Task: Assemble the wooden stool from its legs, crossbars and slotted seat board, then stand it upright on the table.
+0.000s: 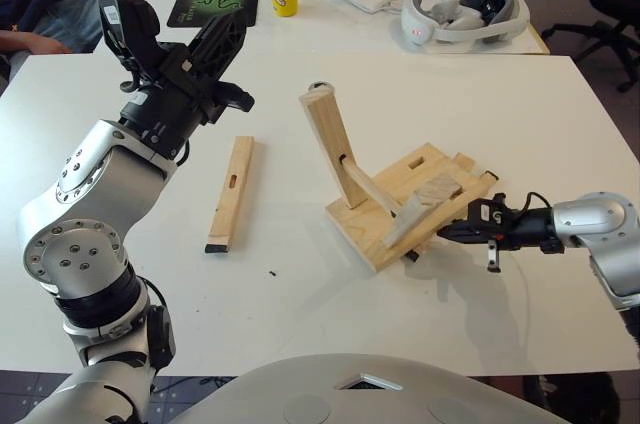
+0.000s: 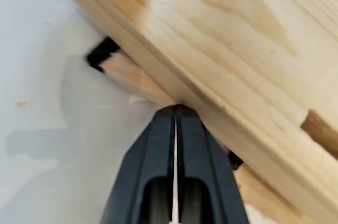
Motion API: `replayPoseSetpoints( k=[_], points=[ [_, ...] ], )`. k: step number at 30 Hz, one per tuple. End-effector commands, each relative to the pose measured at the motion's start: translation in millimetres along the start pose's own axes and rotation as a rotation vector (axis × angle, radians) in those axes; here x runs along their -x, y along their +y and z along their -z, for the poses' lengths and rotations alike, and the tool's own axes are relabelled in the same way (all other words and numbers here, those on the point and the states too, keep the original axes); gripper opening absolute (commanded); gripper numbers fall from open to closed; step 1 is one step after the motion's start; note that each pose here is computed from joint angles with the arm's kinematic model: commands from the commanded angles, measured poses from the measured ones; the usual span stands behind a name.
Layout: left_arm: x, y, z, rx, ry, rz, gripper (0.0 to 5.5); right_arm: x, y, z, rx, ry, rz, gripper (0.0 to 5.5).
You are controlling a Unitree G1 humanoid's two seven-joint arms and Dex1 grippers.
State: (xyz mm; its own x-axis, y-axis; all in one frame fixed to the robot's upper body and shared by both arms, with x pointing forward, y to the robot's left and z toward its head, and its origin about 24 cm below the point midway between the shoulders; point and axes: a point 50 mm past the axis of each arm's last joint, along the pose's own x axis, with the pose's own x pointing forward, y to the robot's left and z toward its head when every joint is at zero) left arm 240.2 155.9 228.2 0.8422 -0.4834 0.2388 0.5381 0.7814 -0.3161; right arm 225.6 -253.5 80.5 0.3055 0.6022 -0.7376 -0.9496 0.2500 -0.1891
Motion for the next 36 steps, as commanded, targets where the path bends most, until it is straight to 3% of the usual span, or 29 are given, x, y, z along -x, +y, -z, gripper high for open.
replayPoseSetpoints(
  k=[1, 13, 20, 24, 29, 36],
  points=[
    [-2, 2, 5, -0.010, 0.025, 0.002, 0.00, -18, -23, -22, 0.034, -0.102, 0.196, 0.03],
    [-5, 8, 12, -0.012, 0.043, -0.018, 0.00, -59, -53, -67, 0.052, -0.207, 0.411, 0.03],
    [5, 38, 14, -0.043, 0.093, -0.159, 0.00, -27, -81, -81, -0.126, -0.487, 0.920, 0.03],
    [12, 46, 21, -0.049, 0.150, -0.192, 0.00, -20, -76, -80, -0.329, -0.639, 1.032, 0.03],
    [17, 55, 34, -0.062, 0.210, -0.249, 0.00, -12, -55, -50, -0.546, -0.600, 1.106, 0.03],
    [41, 62, 65, -0.084, 0.301, -0.362, 0.00, 14, -38, -42, -0.543, -0.483, 1.080, 0.03]
  ],
)
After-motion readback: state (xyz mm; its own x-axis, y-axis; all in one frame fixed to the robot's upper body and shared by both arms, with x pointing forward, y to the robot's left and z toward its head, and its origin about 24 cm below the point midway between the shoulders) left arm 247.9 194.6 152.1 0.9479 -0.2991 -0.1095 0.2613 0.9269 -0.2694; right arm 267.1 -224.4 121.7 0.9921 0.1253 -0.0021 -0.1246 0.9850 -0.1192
